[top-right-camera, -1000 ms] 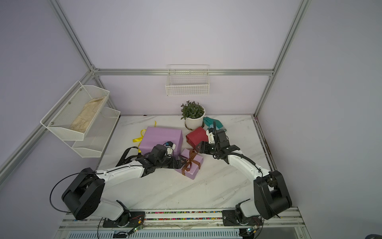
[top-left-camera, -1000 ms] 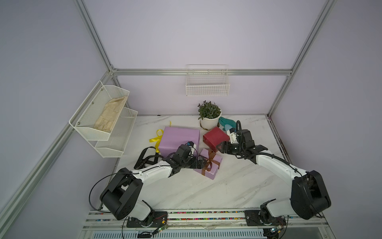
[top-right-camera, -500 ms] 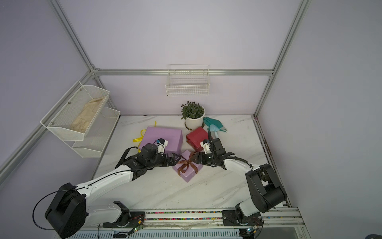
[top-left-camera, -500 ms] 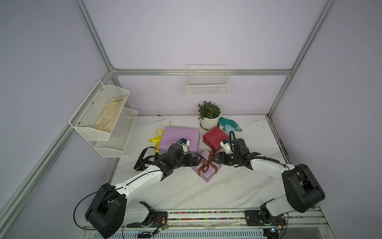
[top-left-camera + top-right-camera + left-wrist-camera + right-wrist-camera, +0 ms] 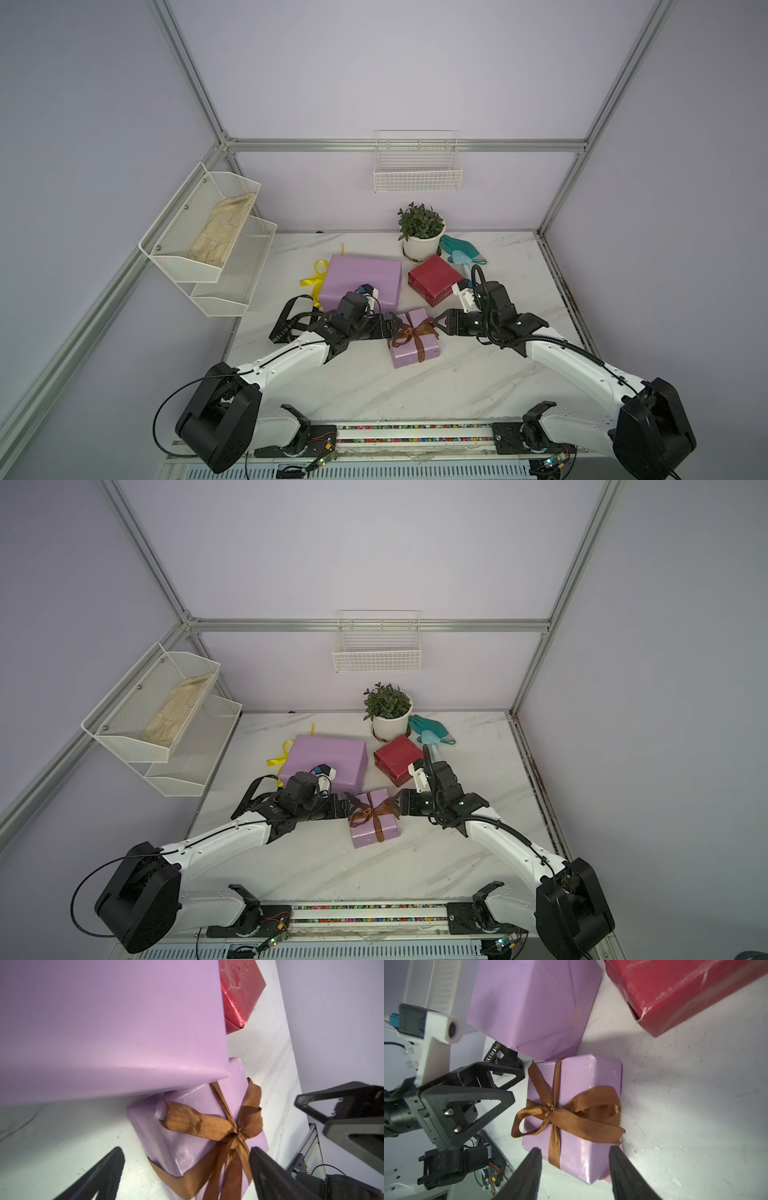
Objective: Untie the ribbon bows on the gift boxes
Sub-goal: Adjust the gift box at the center of the board, then untie the ribbon from the gift box.
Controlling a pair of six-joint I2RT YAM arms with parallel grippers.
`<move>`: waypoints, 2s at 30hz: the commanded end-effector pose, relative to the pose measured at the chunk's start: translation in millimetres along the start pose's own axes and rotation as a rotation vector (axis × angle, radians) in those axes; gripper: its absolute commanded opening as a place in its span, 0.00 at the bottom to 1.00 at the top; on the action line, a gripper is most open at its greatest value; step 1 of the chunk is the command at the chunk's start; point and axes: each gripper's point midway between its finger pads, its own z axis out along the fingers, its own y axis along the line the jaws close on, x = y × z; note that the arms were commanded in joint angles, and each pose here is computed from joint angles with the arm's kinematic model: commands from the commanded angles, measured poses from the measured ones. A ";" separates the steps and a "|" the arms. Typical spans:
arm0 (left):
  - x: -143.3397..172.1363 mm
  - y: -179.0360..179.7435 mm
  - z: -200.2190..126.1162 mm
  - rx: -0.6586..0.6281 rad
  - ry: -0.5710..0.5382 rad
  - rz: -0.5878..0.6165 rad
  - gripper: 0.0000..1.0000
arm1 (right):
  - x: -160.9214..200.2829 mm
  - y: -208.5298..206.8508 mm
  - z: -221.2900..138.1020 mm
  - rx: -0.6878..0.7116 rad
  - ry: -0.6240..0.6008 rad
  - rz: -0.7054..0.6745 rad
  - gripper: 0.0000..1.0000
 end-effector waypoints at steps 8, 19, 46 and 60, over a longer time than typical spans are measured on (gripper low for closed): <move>-30.5 -8.6 11.3 -0.019 -0.046 -0.064 0.83 | -0.3 -1.6 35.1 0.188 0.132 -0.242 0.55; -39.3 -8.3 31.0 -0.034 -0.032 -0.007 0.64 | 0.9 -6.5 20.7 0.187 0.018 -0.140 0.56; -49.0 -49.7 19.9 0.115 0.004 0.027 0.00 | 44.6 -8.5 8.7 0.129 0.097 -0.108 0.52; -48.2 -55.2 4.9 0.148 -0.027 0.031 0.00 | 20.1 -0.2 36.1 0.212 0.118 -0.277 0.21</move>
